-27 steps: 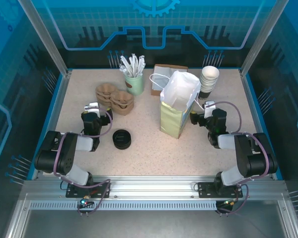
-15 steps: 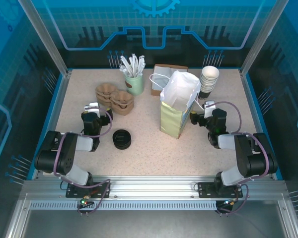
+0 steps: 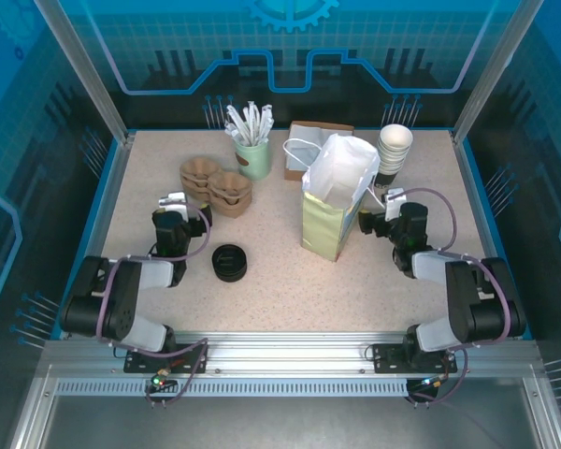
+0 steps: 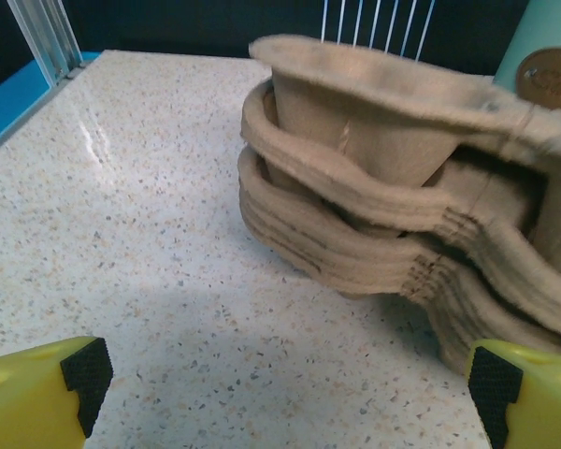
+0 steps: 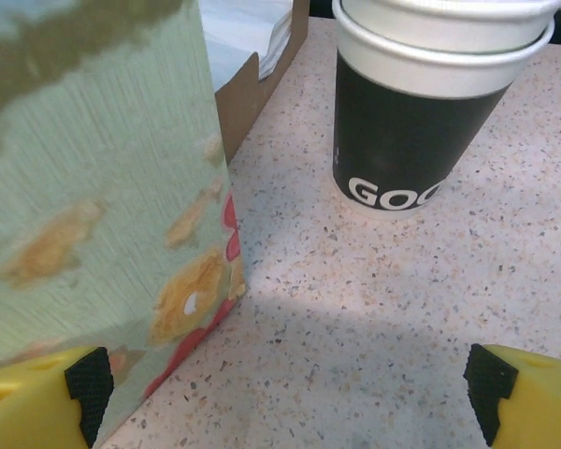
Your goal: Pack the takeout coffee
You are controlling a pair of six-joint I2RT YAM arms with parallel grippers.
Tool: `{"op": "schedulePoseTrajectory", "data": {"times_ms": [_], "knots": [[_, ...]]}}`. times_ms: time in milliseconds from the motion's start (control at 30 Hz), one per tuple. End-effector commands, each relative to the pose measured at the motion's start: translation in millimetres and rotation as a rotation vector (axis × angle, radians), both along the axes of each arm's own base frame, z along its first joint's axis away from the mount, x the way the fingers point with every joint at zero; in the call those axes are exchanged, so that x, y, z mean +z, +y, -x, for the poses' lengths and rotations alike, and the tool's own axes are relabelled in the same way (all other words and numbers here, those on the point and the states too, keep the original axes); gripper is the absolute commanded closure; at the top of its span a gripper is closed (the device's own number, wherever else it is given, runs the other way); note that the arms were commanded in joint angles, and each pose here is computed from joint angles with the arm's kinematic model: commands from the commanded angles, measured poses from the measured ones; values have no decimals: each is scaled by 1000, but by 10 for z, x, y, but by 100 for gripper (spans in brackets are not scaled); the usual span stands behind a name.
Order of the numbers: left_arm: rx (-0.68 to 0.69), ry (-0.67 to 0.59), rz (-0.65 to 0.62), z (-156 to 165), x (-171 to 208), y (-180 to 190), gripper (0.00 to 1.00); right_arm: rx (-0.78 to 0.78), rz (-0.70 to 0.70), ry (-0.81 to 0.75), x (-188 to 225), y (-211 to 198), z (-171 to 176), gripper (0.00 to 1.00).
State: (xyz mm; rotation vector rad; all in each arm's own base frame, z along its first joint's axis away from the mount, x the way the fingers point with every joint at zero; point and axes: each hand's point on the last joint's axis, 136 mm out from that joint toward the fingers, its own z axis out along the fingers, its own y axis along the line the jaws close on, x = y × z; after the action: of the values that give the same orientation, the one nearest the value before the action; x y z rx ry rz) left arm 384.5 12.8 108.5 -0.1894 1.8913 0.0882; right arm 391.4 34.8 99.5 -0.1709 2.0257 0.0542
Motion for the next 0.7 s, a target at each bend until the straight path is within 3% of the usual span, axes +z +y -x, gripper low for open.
{"op": "schedulePoseTrajectory", "data": {"times_ms": [0,367,533,667], "knots": [[4,-30,-18,10,319,2,1,-15,7,9,223,-76,-15,0],[113,-85,90,354,1375,113,1,-259,-13,9,744,-560,255,0],[93,-83,158,548,1809,31,1,-466,-169,2,1201,-906,417,0],[74,-43,216,675,2052,-93,1,-520,-289,63,1598,-942,410,0]]}}
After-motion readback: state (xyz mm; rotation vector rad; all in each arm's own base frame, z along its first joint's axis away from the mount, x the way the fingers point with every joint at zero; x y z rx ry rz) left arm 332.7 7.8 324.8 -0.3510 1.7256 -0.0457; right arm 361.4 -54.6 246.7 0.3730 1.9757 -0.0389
